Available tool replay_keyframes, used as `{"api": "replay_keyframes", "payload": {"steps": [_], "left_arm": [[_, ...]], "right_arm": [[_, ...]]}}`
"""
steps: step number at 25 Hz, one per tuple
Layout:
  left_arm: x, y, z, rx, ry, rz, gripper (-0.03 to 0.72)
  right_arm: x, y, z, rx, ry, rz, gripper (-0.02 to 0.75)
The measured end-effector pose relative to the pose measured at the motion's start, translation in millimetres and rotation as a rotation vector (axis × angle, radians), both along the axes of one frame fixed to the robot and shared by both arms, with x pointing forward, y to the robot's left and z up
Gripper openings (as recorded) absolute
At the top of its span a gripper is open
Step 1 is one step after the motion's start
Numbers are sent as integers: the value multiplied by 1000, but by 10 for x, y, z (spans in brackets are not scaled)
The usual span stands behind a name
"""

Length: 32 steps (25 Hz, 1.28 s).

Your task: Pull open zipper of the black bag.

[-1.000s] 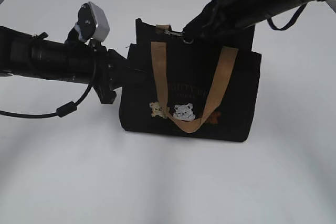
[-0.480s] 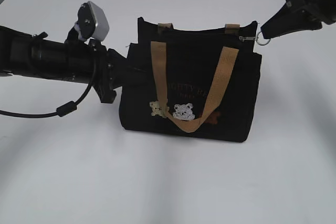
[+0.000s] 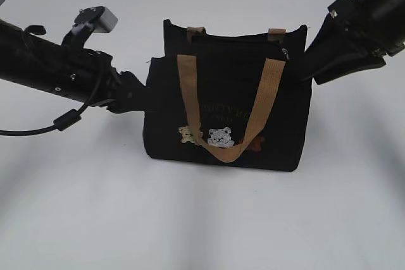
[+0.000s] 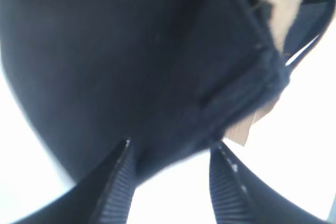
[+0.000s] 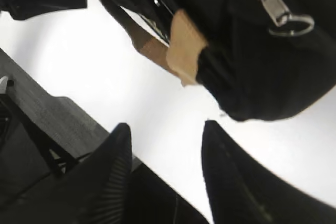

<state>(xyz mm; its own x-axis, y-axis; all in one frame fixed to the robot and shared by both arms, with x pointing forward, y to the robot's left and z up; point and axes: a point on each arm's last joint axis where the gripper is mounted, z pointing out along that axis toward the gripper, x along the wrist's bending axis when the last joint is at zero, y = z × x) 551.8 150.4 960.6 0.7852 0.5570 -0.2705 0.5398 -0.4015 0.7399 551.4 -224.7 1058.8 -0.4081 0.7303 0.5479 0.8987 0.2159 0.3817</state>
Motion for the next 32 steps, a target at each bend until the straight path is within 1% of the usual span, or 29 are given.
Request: {"api": "replay_keyframes", "payload": {"steps": [2,3,5,6,8,10,13,15,16,17,19,20,23,24,27,30,32], "left_arm": [[-66,52,88,28,97,67,324],[-105,85,143,57,119,83,315],[-206,153,267,89,188,149,307],[-261,199,302,114,215,188,305],[-422,305,394,159,237,258,302],[-624,407,478,177,252,324,302],[-996,576,635,177,230,418,288],[-1275,701,759,169,172,469,275],[-1414,757,833,151,146,496,272],[-1539,811,869,152,127,514,269],[-1829,929,991,144,50,534,267],[-1974,984,1063,131,4,543,267],[-2325,1147,1177,137,-108,576,267],[-2417,1196,1190,150,-138,585,266],[-2685,1329,1231,158,-247,615,261],[-2903,1415,1260,121,-349,636,260],[-2996,1446,1245,102,-385,643,260]], "right_arm": [[-60,-25,11,-32,56,-14,321],[-94,-43,30,-55,66,-22,302],[-228,-90,128,-103,55,-51,269],[-313,-114,169,-126,47,-62,258],[-584,-167,248,-171,26,-84,247],[-885,-229,264,-226,7,-100,243],[-1386,-346,189,-330,-14,-133,242],[-1717,-423,114,-387,-37,-177,242],[-1844,-456,86,-410,-52,-201,242],[-1994,-484,65,-424,-83,-223,242],[-2273,-527,46,-437,-172,-261,242],[-2360,-538,27,-439,-201,-269,242],[-2615,-558,-36,-426,-319,-294,242],[-2689,-562,-69,-419,-360,-303,242],[-2853,-573,-130,-397,-480,-333,242],[-2981,-578,-128,-368,-595,-364,241],[-3056,-582,-123,-355,-650,-377,241]]}}
